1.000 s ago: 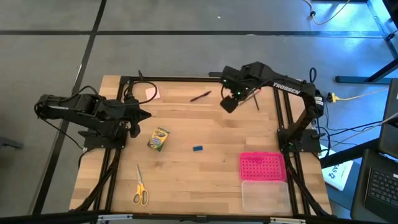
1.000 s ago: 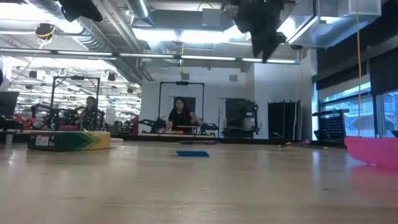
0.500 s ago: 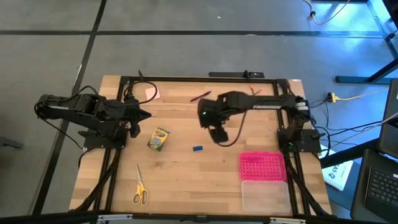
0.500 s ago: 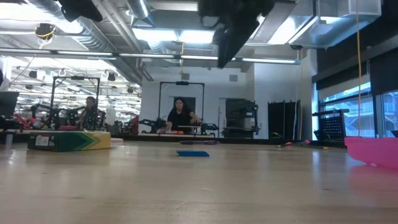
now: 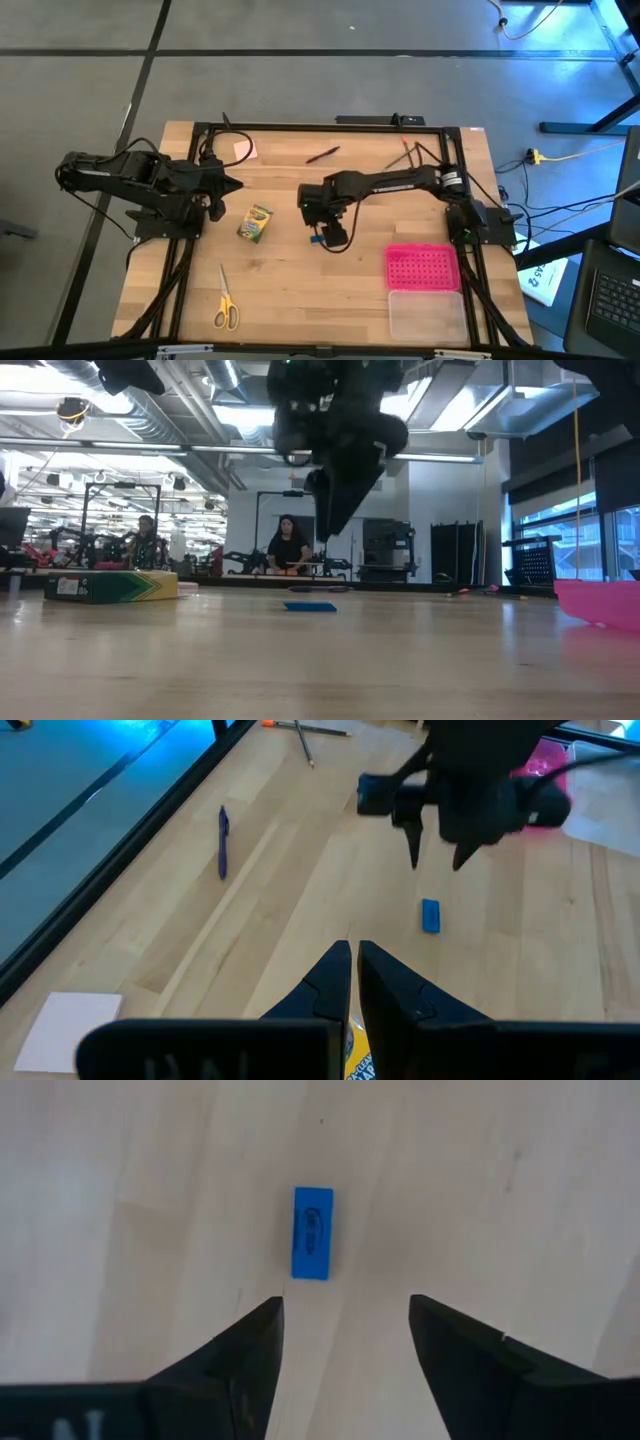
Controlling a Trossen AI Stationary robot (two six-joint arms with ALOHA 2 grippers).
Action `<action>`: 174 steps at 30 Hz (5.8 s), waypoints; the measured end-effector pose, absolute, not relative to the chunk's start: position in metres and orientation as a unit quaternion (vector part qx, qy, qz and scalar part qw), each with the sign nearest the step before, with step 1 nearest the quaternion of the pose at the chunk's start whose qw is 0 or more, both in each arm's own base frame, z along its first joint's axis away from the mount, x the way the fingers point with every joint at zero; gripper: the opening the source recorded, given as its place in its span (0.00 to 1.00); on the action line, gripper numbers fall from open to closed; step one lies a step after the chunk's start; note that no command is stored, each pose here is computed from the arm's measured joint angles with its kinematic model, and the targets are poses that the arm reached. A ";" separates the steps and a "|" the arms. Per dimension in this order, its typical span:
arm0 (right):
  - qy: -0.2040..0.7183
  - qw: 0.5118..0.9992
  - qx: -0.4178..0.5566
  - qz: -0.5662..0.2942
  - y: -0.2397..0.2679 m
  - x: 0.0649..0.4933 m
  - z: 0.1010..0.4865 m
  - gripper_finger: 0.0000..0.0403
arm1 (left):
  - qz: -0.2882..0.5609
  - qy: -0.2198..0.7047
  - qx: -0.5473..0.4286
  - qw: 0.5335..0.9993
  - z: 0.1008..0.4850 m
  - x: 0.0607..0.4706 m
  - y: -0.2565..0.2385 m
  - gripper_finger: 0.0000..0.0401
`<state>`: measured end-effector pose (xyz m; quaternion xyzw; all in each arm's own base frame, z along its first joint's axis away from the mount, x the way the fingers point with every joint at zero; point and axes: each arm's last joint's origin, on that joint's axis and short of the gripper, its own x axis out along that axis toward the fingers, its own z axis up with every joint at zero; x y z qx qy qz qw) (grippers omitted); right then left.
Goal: Pack school essentials
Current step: Put the blue eraser into the pink box
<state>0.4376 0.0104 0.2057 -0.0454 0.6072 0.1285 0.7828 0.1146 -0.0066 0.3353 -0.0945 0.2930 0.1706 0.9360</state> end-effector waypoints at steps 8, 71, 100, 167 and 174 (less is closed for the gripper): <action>0.596 0.788 -0.030 0.152 0.014 0.450 0.182 0.54 | 0.170 0.293 -0.094 0.936 0.335 0.115 -0.007 0.05; 0.624 0.776 -0.058 0.075 0.051 0.463 0.129 0.29 | 0.169 0.294 -0.091 0.936 0.335 0.115 -0.007 0.05; 0.674 0.731 -0.045 0.100 0.044 0.462 0.174 0.20 | 0.169 0.293 -0.091 0.937 0.335 0.115 -0.007 0.05; 0.620 0.764 0.171 -0.052 0.160 0.224 0.302 0.20 | 0.018 0.205 -0.039 0.978 0.339 0.205 -0.027 0.05; 0.600 0.781 0.171 0.018 0.187 0.216 0.262 0.20 | 0.019 0.207 -0.040 0.977 0.331 0.224 -0.030 0.05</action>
